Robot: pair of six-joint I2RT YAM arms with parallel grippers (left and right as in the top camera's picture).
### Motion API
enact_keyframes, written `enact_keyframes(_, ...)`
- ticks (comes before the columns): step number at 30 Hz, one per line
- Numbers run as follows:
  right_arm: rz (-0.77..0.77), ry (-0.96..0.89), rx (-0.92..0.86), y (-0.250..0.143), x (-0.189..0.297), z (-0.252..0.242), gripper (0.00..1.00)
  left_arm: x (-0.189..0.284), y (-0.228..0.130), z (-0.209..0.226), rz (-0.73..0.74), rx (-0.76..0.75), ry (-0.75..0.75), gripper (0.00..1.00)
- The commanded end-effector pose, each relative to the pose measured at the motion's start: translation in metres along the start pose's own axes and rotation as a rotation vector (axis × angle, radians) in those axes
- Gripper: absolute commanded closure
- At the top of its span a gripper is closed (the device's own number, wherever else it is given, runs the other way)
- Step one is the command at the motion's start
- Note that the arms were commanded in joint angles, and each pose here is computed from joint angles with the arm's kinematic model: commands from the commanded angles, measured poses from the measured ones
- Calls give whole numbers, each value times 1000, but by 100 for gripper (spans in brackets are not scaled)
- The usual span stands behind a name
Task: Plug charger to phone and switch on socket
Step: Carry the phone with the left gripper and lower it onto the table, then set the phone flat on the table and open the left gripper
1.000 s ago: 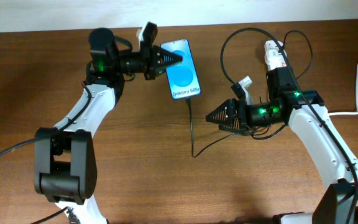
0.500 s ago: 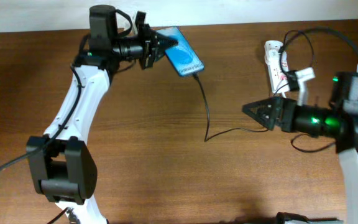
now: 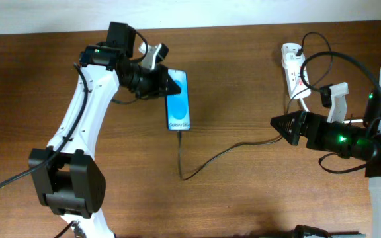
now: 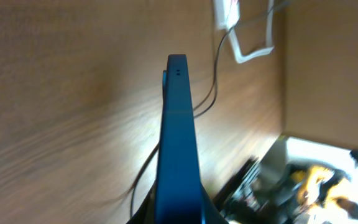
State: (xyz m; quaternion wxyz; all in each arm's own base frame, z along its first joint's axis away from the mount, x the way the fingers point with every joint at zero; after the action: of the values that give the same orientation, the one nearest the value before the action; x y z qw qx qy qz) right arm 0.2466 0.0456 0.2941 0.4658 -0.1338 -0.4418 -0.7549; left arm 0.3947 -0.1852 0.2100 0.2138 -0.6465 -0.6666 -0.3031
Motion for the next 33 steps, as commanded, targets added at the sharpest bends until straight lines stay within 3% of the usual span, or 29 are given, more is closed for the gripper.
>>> enact_keyframes(1,-5,-63,13,1,4,-8,2,6,-5,3,20,-246,46,100)
enact_keyframes(5,2,-66,7,-1,4,-8,2,-9,-5,15,63,-310,43,100)
enact_keyframes(12,64,-175,-38,-7,-2,-32,2,-56,2,50,142,-238,-30,100)
enact_keyframes(16,121,-209,-79,-10,-10,-47,2,-70,11,62,137,-34,-79,100)
enact_keyframes(20,179,-204,-125,-12,-23,-60,2,-59,25,41,114,66,-310,100)
enact_keyframes(26,245,-199,-178,-17,-35,-71,2,-66,24,87,95,83,-15,100)
enact_keyframes(33,247,-199,-180,-17,-36,-72,2,-80,20,119,108,72,192,100)
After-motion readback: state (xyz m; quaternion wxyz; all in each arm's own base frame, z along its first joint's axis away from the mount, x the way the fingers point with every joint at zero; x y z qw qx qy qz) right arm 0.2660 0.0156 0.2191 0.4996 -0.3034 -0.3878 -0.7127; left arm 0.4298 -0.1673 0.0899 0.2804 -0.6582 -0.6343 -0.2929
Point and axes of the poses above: each gripper's point midway between its finger pads, its own x axis back along the fingers, its own z axis along the line the jaws close on, y = z × x, the point moved 2 cm from there along x, back along the fingers, and after that the axes turned 7 degrees about x, right-handed, at the moved point
